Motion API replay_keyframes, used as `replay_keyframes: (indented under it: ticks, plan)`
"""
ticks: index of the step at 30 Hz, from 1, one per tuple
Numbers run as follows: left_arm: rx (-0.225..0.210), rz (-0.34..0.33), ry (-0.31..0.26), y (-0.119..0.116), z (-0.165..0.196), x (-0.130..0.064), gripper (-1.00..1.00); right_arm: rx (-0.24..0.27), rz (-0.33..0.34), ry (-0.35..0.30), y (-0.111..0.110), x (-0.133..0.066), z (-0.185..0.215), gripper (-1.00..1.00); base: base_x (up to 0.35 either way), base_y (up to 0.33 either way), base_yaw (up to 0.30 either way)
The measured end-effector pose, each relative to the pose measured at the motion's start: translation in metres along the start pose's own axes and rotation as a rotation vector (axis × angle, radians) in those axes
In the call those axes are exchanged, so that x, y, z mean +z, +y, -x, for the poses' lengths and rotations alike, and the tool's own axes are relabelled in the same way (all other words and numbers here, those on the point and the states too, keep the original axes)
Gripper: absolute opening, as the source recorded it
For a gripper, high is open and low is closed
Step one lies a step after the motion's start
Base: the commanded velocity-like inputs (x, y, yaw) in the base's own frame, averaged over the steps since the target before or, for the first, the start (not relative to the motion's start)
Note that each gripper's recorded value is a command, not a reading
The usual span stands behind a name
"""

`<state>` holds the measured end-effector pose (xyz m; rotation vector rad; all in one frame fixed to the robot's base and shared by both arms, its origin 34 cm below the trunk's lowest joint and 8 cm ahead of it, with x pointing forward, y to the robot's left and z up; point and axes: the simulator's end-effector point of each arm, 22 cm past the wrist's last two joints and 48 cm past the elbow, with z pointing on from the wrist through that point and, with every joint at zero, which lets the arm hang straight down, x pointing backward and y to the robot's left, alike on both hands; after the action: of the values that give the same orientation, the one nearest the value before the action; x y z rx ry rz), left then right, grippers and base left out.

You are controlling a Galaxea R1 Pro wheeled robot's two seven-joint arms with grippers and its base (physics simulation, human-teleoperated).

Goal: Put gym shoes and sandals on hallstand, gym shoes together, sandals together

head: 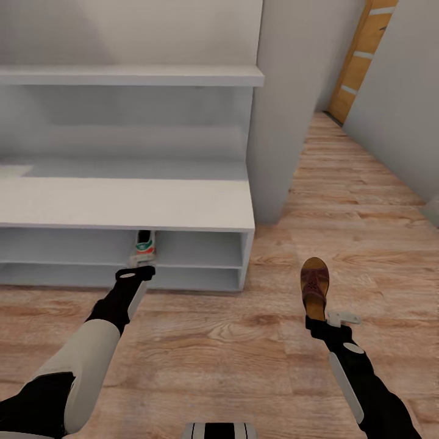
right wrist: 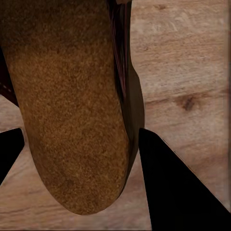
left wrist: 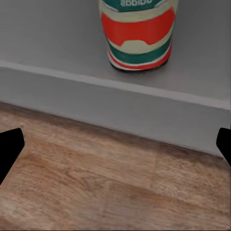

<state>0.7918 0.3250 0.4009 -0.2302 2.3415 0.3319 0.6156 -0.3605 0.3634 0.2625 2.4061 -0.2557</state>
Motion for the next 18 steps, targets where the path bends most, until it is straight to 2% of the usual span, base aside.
replay_keyframes:
  ticks: [3,6,12,18]
  plan:
    - [0.0,0.001,0.0,0.0,0.0,0.0,1.0,0.0,0.0,0.0,0.0,0.0,0.0,-1.0,-0.308,0.0,0.0]
    - [0.0,0.002,0.0,0.001,0.0,0.0,1.0,0.0,0.0,0.0,0.0,0.0,0.0,-1.0,-0.135,0.0,0.0]
    - [0.005,0.003,0.011,0.002,-0.009,0.0,1.0,0.0,0.0,0.0,0.0,0.0,0.0,-1.0,-0.027,0.0,0.0]
    - [0.018,0.005,0.046,0.005,-0.039,-0.001,1.0,-0.001,0.0,-0.001,0.0,0.0,0.0,-1.0,-0.003,0.0,0.0]
